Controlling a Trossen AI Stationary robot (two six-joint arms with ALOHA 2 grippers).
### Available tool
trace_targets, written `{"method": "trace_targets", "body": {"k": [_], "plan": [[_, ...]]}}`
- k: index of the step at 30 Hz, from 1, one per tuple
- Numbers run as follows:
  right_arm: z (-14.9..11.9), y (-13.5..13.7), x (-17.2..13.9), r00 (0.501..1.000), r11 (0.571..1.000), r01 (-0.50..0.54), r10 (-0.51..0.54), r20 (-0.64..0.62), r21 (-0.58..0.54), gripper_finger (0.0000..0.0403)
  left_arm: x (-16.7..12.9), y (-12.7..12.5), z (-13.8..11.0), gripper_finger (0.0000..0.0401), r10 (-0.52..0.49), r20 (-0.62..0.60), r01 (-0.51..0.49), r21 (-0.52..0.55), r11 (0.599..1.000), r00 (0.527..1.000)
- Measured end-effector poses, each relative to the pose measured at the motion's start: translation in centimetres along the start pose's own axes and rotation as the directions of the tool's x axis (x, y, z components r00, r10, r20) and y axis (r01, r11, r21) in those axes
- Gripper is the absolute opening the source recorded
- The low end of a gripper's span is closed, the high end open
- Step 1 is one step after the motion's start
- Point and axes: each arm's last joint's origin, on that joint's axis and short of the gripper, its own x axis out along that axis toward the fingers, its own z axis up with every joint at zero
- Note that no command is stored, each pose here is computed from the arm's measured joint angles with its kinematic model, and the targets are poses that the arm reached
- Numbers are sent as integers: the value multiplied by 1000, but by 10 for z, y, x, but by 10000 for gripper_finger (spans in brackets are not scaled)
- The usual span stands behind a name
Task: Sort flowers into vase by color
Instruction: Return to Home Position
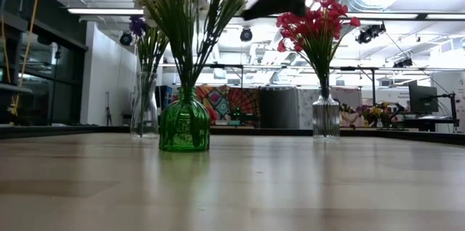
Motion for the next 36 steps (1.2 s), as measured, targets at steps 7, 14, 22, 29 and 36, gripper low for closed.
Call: {"method": "trace_targets", "body": {"k": [7, 14, 22, 29, 36], "plan": [[-1, -14, -32, 992, 998, 63, -61, -109, 14, 256, -15, 10, 17, 197, -13, 68, 14, -10, 1000, 998], [-9, -23, -57, 971, 991, 132, -127, -204, 13, 256, -21, 16, 12, 197, -54, -10, 54, 11, 998, 998], [-30, -33, -85, 893, 964, 252, -267, -363, -89, 229, -22, 15, -16, 197, -286, -41, 284, -44, 958, 957], [-38, -32, -121, 882, 968, 248, -238, -407, -30, 71, -36, 37, -68, 145, -368, 75, 374, -98, 922, 927], [-46, -22, -162, 924, 962, 207, -132, -359, 179, 15, -46, 53, -96, 11, -381, 80, 387, -88, 918, 921]]}}
